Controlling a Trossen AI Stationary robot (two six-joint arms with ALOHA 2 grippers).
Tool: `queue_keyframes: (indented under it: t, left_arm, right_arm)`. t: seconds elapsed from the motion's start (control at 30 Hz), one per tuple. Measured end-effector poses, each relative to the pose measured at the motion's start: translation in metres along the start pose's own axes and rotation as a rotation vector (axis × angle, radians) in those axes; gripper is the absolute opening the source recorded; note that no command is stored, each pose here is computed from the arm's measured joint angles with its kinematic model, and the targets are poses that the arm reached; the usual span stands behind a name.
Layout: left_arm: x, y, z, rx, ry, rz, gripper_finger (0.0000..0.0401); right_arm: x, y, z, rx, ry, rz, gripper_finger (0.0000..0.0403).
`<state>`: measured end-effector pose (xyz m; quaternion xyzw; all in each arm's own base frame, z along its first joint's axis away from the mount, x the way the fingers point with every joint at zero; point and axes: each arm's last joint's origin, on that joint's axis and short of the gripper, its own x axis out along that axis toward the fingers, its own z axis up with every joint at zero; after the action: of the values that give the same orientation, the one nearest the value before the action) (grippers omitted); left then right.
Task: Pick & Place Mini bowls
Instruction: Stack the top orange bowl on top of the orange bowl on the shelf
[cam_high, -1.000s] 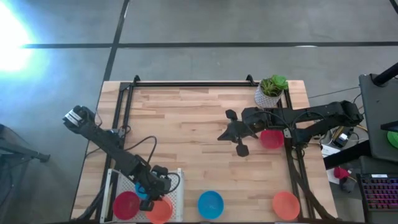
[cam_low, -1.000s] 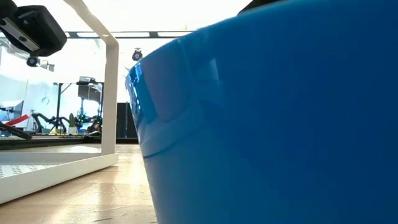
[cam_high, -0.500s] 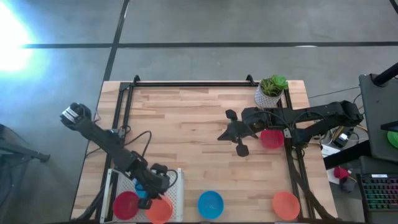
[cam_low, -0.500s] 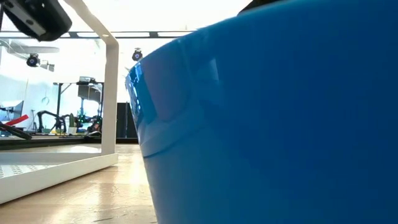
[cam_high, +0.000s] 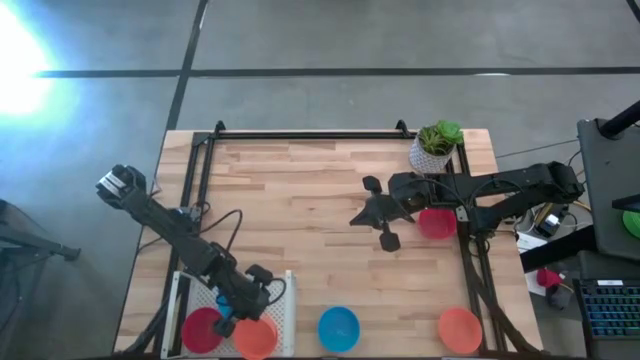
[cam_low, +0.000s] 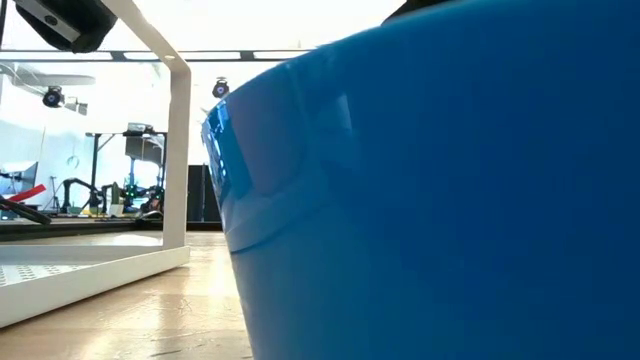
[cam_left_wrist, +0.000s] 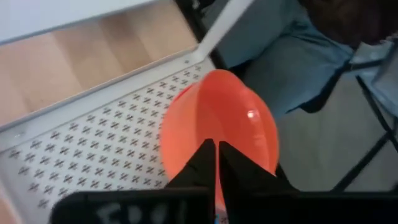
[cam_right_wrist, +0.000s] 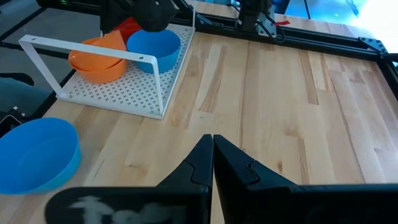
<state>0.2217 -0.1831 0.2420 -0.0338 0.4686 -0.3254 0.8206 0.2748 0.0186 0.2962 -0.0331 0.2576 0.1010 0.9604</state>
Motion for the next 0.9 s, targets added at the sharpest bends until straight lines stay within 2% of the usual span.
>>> queue_keyframes:
  t: [0.17,0.43,0.9]
  left_arm:
    - [0.001,-0.001,0.001,0.037,-0.012,-0.023,0.0001]
    - [0.008,0.007,-0.012,0.012,0.026,0.013,0.0]
    - [0.021,0.017,-0.027,-0.016,-0.011,0.028,0.0]
  right_arm:
    - [0.0,0.0,0.0,0.0,0.0,0.0,0.0008]
    - [0.0,0.0,0.0,0.0,0.0,0.0,0.0008]
    - [0.0,0.0,0.0,0.004,0.0,0.0,0.0008]
